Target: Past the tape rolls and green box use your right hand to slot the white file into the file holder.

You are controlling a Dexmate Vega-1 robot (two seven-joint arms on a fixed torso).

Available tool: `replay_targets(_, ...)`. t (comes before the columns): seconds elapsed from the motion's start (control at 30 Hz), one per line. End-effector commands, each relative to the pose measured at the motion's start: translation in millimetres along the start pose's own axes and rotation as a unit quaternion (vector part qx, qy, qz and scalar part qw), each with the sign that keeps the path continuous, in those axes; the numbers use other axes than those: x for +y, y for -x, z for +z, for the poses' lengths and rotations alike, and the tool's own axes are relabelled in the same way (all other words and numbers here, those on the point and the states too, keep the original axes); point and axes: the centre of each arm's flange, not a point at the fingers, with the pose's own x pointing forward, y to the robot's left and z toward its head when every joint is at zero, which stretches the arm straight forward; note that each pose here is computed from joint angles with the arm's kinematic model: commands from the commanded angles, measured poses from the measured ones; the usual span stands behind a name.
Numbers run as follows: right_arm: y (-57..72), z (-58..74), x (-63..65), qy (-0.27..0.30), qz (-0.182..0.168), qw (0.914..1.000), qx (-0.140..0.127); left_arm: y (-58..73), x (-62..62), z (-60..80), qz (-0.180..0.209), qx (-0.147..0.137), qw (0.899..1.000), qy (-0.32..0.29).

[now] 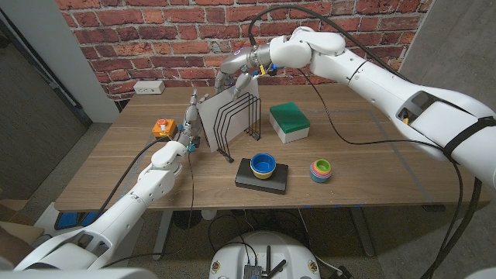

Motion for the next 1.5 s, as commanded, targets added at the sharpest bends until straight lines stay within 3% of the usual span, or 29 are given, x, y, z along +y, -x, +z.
replay_targets(0.03, -1.5, -6.7, -5.8, -0.025, 0.034, 0.9991, -0.004, 0.1, -0.2, -0.1, 0.0, 0.0, 1.0, 0.0)
replay_targets(0.6, 3.6, -9.1, -12.1, -0.043, 0.044, 0.9981, 0.0, 0.1, -0.2, -0.1, 0.0, 0.0, 1.0, 0.0)
replay_targets(0.83, 11.9, -13.8, -11.8, -0.067, 0.034, 0.9972, 0.005, 0.1, -0.1, 0.0, 0.0, 0.0, 1.0, 0.0)
replay_targets(1.17, 25.8, -18.6, -8.8, -0.102, 0.018, 0.9942, 0.028, 0.1, -0.2, -0.1, 0.0, 0.0, 1.0, 0.0)
replay_targets(1.5, 42.7, -22.8, 1.5, -0.157, -0.017, 0.9857, 0.059, 0.1, -0.5, -0.4, 0.0, 0.0, 1.0, 0.0)
